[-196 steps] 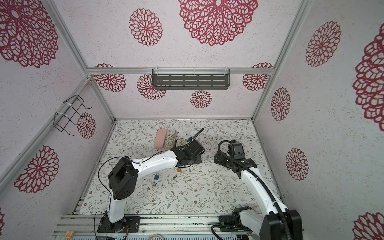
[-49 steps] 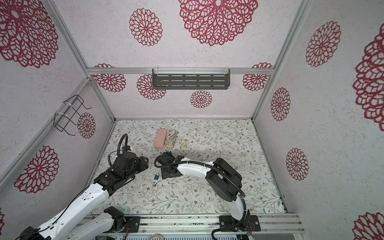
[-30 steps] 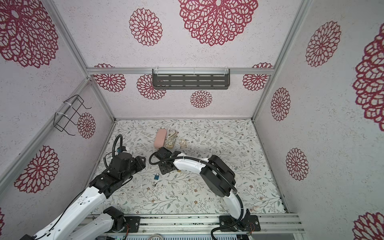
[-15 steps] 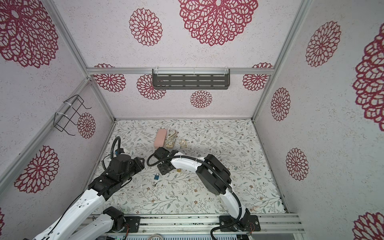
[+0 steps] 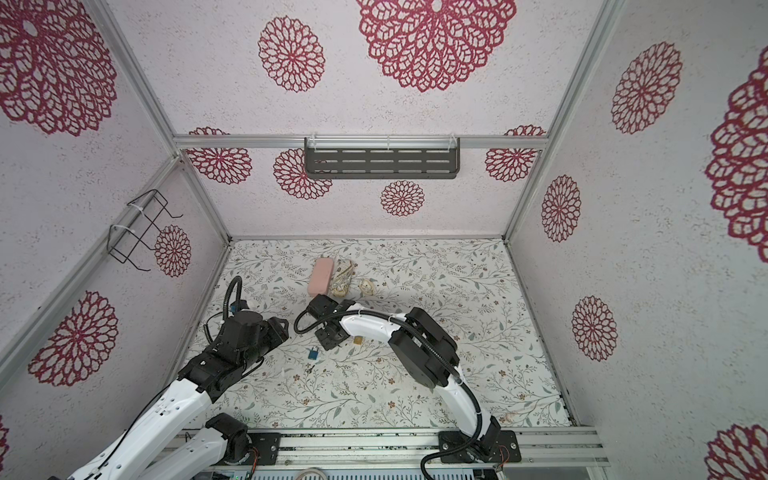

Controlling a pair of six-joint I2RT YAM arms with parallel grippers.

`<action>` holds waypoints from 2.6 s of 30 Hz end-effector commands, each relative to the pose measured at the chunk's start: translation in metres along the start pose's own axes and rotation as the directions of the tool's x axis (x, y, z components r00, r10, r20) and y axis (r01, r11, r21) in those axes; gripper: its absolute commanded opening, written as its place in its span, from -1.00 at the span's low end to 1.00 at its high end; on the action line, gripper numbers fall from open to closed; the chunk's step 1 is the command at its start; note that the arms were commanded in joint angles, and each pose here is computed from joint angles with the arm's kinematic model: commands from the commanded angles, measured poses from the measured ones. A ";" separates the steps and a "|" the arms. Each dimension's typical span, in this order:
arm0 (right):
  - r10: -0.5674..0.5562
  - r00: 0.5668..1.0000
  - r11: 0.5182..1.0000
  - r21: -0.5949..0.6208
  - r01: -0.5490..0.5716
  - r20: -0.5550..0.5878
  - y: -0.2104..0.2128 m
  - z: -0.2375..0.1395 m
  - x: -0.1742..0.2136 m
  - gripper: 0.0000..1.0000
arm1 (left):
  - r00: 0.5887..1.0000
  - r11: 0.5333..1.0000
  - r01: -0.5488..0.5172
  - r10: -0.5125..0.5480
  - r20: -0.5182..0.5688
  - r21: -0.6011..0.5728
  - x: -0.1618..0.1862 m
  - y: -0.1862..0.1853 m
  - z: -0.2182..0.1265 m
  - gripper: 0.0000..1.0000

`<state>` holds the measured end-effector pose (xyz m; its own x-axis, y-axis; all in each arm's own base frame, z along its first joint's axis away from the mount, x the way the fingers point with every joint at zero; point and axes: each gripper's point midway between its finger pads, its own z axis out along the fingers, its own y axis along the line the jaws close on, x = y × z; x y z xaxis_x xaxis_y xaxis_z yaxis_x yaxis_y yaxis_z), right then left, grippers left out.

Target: Unlock with the key

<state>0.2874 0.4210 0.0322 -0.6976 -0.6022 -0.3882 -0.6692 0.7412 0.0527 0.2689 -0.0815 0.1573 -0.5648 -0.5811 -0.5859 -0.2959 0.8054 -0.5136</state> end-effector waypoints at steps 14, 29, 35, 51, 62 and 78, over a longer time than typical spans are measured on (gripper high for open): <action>-0.020 0.999 1.000 0.017 0.020 -0.037 -0.007 -0.002 0.007 -0.72 | 0.999 0.999 0.035 -0.035 0.010 0.006 -0.002 0.003 0.003 0.11; 0.071 0.996 0.997 0.008 -0.071 0.058 -0.013 -0.026 -0.007 -1.00 | 0.999 0.998 0.035 -0.036 0.018 0.045 -0.007 -0.007 0.001 0.11; 0.212 0.962 0.977 -0.059 -0.205 0.172 -0.027 -0.064 -0.020 -1.00 | 0.998 0.994 -0.023 0.017 0.056 0.110 -0.022 -0.029 -0.004 0.12; 0.450 0.804 0.893 -0.178 -0.413 0.390 -0.078 -0.194 -0.024 -1.00 | 0.934 0.786 -0.335 0.207 0.290 0.519 -0.047 -0.130 -0.033 0.17; 0.537 0.723 0.844 -0.280 -0.458 0.436 -0.091 -0.259 -0.008 -1.00 | 0.813 0.486 -0.582 0.367 0.452 0.652 -0.003 -0.190 -0.045 0.14; 0.558 0.684 0.829 -0.344 -0.441 0.469 -0.087 -0.292 -0.014 -1.00 | 0.656 0.193 -0.731 0.461 0.597 0.654 0.067 -0.245 -0.029 0.11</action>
<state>0.2836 0.2811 0.2744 -0.7511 0.0922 -0.6537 -0.3273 0.8079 0.4901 0.2831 -0.3039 0.2316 -0.1954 -0.0509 -0.9794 0.8207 0.5382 -0.1917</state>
